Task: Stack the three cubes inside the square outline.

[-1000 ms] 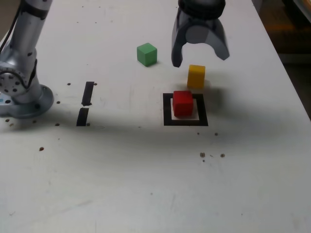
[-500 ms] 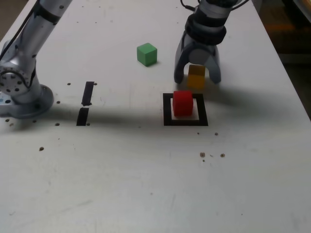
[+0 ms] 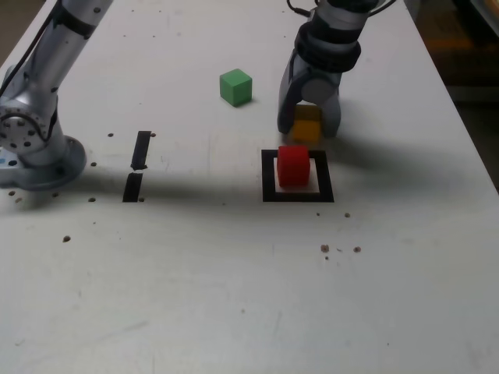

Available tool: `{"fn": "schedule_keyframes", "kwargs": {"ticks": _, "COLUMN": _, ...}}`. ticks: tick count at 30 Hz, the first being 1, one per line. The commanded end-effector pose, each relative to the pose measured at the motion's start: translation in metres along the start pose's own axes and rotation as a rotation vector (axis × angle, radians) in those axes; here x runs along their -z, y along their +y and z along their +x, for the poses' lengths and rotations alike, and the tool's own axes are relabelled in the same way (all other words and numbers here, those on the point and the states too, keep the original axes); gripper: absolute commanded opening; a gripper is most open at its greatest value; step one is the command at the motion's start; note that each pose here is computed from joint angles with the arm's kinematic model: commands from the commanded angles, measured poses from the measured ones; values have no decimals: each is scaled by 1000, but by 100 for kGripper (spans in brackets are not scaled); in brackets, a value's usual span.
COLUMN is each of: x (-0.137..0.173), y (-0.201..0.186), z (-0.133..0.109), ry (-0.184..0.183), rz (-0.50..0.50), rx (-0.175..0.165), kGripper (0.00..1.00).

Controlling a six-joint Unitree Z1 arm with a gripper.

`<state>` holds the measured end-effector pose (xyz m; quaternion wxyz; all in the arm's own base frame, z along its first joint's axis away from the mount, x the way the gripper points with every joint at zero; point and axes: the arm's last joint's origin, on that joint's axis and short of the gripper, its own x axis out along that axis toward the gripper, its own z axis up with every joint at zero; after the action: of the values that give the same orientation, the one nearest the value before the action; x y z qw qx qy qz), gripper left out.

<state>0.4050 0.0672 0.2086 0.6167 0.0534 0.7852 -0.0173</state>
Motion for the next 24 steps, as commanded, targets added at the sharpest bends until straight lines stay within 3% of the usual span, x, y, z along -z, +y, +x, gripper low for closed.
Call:
{"fn": "schedule_keyframes", "kwargs": {"ticks": 1, "x": 6, "y": 0, "z": -12, "ry": -20, "rz": 4, "rx": -8, "kGripper": 18}}
{"fn": "schedule_keyframes", "kwargs": {"ticks": 11, "x": 67, "y": -33, "z": -89, "ry": -58, "rz": -43, "rx": -15, "kGripper": 16}}
{"fn": "schedule_keyframes", "kwargs": {"ticks": 14, "x": 73, "y": -52, "z": -90, "ry": -57, "rz": -58, "rx": 6, "kGripper": 16}}
{"fn": "schedule_keyframes", "kwargs": {"ticks": 19, "x": 72, "y": -78, "z": -74, "ry": -22, "rz": -114, "rx": 47, "kGripper": 16}}
{"fn": "schedule_keyframes", "kwargs": {"ticks": 24, "x": 61, "y": -87, "z": -62, "ry": -27, "rz": -160, "rx": 56, "kGripper": 16}}
